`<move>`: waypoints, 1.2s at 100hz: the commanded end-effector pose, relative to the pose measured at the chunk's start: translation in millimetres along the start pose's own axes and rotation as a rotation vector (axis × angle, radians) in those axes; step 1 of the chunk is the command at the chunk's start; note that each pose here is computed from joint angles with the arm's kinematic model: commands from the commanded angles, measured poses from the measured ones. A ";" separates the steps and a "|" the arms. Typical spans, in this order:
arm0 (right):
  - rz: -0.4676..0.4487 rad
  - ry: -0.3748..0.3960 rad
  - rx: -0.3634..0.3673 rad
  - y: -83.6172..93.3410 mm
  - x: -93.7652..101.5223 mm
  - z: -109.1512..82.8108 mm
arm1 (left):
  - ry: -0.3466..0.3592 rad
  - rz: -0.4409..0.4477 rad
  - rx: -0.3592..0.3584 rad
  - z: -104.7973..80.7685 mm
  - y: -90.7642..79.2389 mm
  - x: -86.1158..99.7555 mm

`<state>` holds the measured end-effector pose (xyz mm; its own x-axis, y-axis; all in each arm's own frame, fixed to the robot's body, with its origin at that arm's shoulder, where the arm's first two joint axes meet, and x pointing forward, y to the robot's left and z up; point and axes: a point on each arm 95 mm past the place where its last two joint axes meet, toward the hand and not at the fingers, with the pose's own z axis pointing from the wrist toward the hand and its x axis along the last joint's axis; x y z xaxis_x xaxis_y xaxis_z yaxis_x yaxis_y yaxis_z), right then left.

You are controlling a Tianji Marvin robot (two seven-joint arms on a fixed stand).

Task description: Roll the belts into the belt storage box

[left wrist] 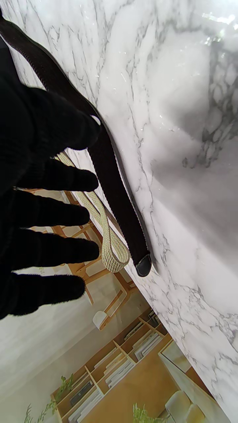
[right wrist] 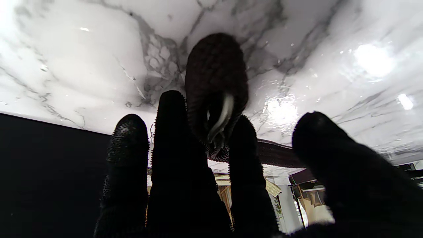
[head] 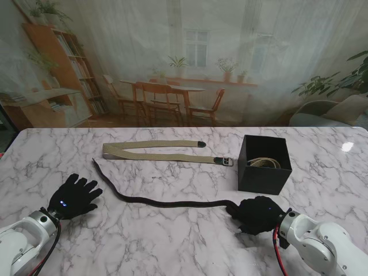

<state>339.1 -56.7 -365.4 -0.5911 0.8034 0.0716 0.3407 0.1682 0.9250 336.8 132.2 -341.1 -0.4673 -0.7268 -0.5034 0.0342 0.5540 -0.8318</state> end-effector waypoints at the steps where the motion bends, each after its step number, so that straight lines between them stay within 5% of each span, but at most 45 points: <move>1: -0.008 -0.005 0.013 -1.2 0.8 -1.7 | 0.001 0.000 -0.014 -0.3 1.7 0.7; 29: -0.042 0.018 0.048 5.9 -1.5 -4.6 | 0.001 -0.002 -0.015 -0.3 2.0 1.4; 61: -0.063 0.029 0.189 17.5 -0.5 -14.3 | -0.003 -0.005 -0.015 -0.9 2.7 1.8; 120: -0.212 0.003 0.186 9.9 -0.8 -10.7 | -0.003 -0.008 -0.018 -1.2 3.3 2.8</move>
<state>337.3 -59.7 -345.2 -0.6751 0.7281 -0.1183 0.3167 0.4309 0.8450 335.8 132.2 -342.2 -0.4641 -0.7312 -0.5000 0.0305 0.5509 -0.8340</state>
